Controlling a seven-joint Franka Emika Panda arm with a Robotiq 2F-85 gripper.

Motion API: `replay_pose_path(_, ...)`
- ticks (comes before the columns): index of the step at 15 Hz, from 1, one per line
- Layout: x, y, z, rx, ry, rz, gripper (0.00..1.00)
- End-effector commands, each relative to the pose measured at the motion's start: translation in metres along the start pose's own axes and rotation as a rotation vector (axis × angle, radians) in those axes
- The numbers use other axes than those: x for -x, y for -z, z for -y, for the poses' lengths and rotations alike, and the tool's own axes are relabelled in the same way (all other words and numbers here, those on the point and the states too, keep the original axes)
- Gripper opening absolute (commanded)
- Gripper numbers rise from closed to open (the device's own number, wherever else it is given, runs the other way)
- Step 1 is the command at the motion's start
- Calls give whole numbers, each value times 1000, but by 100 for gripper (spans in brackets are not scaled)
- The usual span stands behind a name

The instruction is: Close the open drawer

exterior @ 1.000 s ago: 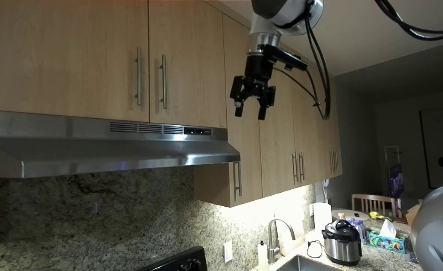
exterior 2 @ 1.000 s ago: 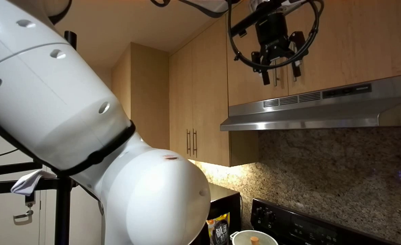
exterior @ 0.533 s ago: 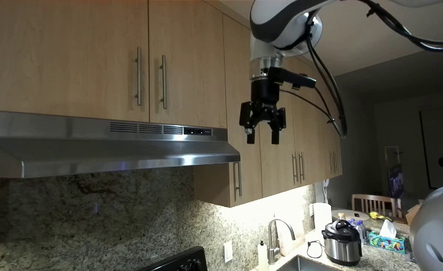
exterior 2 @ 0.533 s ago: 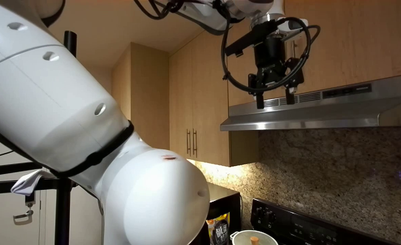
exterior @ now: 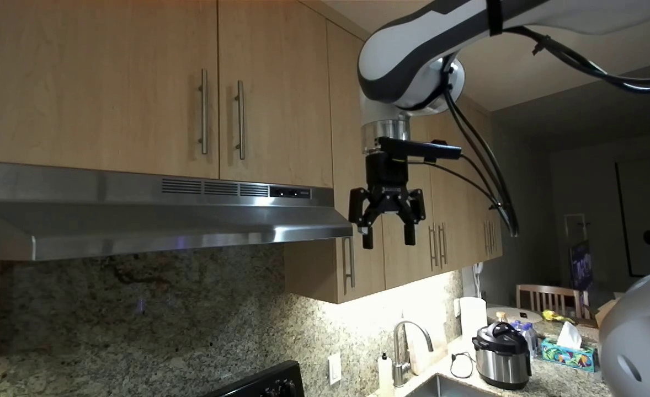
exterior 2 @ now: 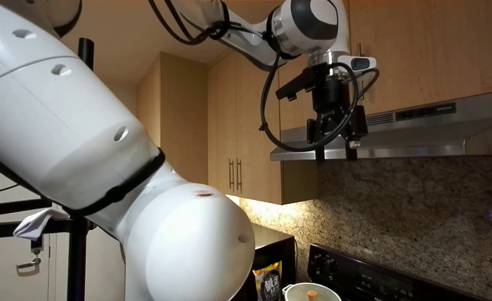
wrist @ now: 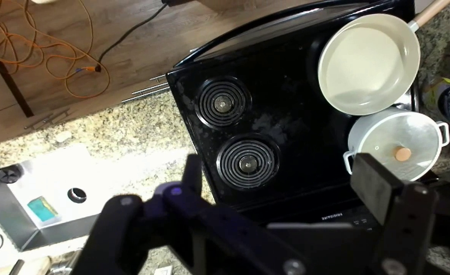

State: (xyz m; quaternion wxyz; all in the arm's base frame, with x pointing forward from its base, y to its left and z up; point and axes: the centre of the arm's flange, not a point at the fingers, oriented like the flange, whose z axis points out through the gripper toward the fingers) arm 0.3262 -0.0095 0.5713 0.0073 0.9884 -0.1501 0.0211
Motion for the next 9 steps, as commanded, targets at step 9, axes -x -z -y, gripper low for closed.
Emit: replay_pose_path(9, 0, -10, -2, -18, -10, 27, 100)
